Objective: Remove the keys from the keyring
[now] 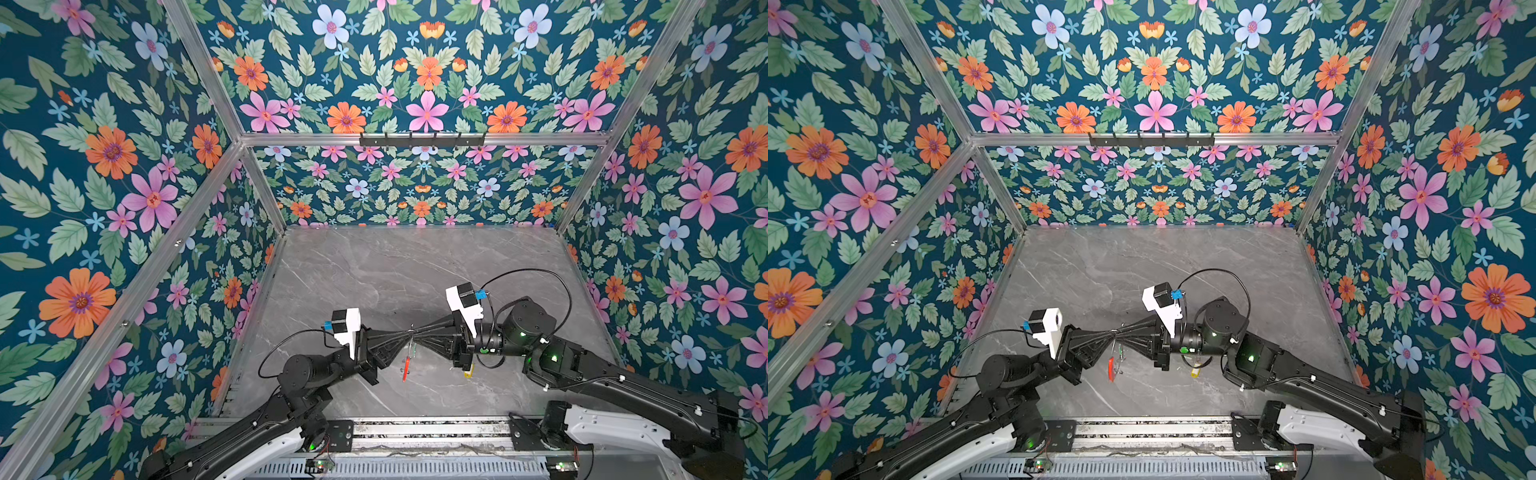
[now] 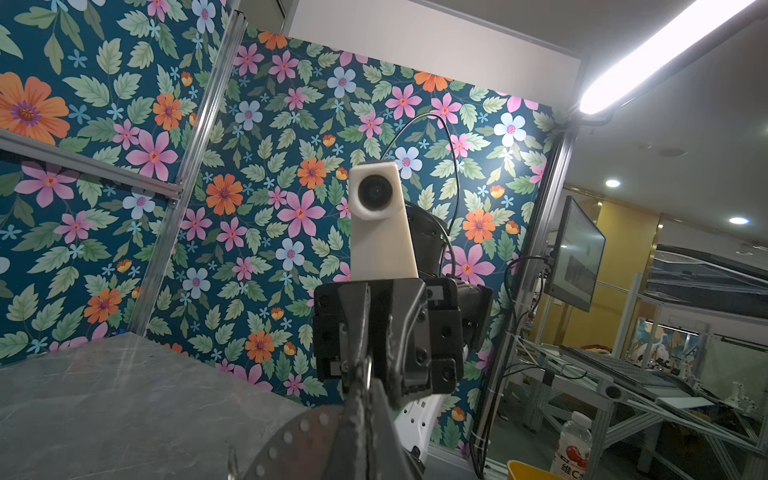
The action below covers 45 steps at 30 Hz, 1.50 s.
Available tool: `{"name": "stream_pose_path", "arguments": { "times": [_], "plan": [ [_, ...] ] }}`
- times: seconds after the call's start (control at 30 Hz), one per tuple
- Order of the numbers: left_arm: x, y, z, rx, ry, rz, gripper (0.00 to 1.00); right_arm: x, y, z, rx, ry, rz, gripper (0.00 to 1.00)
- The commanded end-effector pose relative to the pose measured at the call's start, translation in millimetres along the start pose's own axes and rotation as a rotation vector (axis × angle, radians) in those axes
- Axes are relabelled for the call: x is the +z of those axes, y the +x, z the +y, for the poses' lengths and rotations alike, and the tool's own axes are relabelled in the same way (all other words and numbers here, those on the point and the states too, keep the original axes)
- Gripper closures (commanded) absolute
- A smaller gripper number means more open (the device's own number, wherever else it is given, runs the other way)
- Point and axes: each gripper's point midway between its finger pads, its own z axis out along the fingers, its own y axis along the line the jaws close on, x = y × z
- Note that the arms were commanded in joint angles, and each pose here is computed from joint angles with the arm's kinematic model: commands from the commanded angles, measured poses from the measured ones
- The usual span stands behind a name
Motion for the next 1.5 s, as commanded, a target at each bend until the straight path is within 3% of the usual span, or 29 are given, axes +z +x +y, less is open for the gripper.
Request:
{"name": "stream_pose_path", "arguments": {
  "times": [0.0,0.13,0.3,0.43,0.63,0.87,1.23,1.47],
  "plan": [
    [-0.3,-9.3,-4.4,0.018,0.015,-0.039,1.00,0.6,-2.3,1.5,-0.003,-0.006,-0.006,0.88],
    [0.1,-10.2,-4.7,0.017,0.016,-0.041,1.00,0.9,-1.3,0.6,0.001,-0.005,-0.002,1.00],
    [1.8,-7.6,-4.2,0.000,0.016,-0.024,0.97,-1.0,-0.8,-0.7,0.003,0.012,0.008,1.00],
    [0.2,-2.4,-1.4,-0.027,-0.004,0.006,0.64,-6.1,1.2,-1.6,0.010,0.044,0.044,1.00],
    [-2.7,8.4,-1.0,-0.059,-0.044,0.115,0.48,-15.8,17.5,-5.0,0.009,0.107,0.207,1.00],
    [3.3,25.9,1.1,-0.093,-0.098,0.324,0.56,-30.0,28.2,-7.7,-0.008,0.162,0.385,1.00],
    [10.9,38.4,-1.0,-0.109,-0.098,0.485,0.61,-37.0,25.7,-6.2,-0.021,0.177,0.438,1.00],
    [18.1,42.7,0.0,-0.105,-0.082,0.524,0.65,-35.4,26.5,-4.1,-0.012,0.161,0.451,1.00]
  ]
}}
